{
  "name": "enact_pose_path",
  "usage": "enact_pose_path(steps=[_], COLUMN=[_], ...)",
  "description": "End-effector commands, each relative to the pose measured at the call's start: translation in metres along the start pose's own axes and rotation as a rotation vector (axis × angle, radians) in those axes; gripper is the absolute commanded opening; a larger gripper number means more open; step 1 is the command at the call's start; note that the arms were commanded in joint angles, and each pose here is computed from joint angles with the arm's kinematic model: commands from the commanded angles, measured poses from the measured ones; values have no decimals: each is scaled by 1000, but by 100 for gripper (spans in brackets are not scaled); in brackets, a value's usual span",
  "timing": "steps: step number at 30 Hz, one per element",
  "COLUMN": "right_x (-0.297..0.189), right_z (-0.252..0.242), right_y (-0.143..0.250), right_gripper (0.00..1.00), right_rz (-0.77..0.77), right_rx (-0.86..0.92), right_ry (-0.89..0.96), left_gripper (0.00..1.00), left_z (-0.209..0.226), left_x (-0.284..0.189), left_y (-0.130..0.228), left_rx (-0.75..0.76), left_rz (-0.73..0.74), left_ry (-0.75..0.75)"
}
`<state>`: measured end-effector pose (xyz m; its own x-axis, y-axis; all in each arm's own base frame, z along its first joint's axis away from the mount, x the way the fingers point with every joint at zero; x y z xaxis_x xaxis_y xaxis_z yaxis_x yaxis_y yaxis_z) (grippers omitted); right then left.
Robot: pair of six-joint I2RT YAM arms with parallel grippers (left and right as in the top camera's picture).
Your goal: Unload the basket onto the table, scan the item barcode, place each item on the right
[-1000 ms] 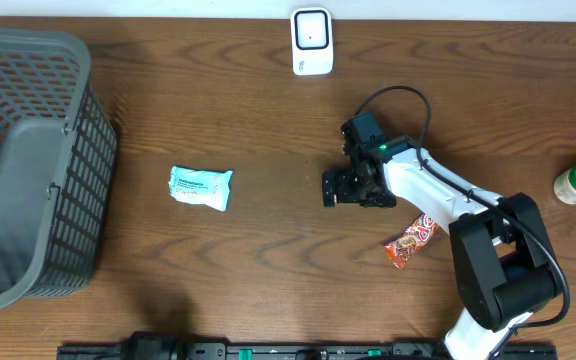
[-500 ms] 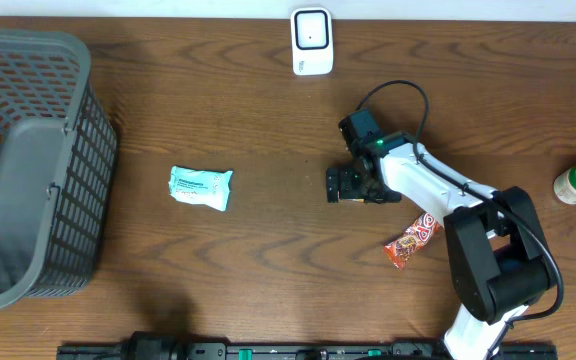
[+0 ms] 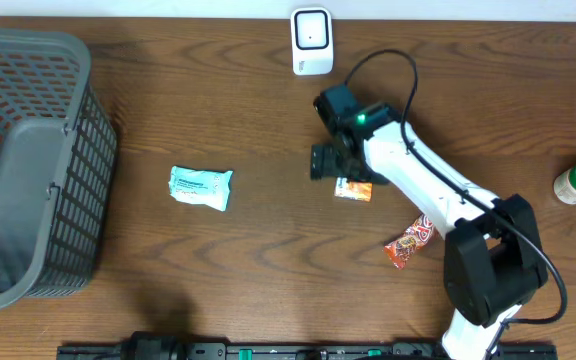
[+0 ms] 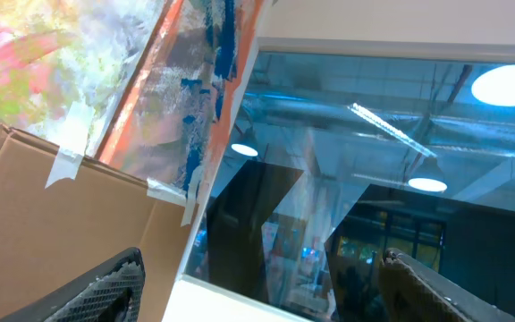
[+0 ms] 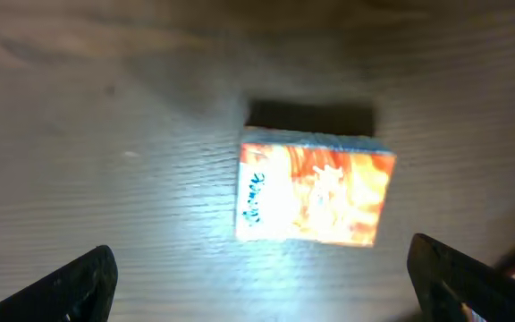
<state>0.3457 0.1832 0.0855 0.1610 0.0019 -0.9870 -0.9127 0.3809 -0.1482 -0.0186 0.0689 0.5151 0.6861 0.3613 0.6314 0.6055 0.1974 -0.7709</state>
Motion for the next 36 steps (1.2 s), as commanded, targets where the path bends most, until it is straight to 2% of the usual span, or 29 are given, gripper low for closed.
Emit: enact_pose_path(steps=[1,6,15,22,31,36], right_x=[-5,17,67,71,71,71], right_z=[-5,-10,-21,-24,-23,-25], right_y=[-9,-15,0,-1,-1,1], right_gripper=[99,99,99,99,99,99], right_rz=[-30,-4,101,93,105,111], right_rx=[166,138,60,54,-69,-80], right_ry=[24,46,153,170,162,167], left_gripper=[84,84,84,84,84,84], left_z=[5,5,5,5,5,5], left_x=[-4,-4,-4,-4,-4,-4], left_y=[-7,-7,-7,-7,-7,-7], left_rx=[-9,-9,-9,-9,-9,-9], left_rz=[-18,-18,-18,-18,-18,-18], left_ry=[-14,-14,-14,-14,-14,-14])
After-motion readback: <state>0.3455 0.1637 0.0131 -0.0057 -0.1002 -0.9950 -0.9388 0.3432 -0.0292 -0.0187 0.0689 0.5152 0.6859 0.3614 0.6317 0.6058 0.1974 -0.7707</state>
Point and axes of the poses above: each gripper's point midway between its finger pads, its own x axis out along the fingers, its own z axis along the line the jaws close on, y = z × x, the point moved 1 cm from there along -x, back along the fingers, and after that the axes turned 15 degrees about x, right-handed, at the moved point
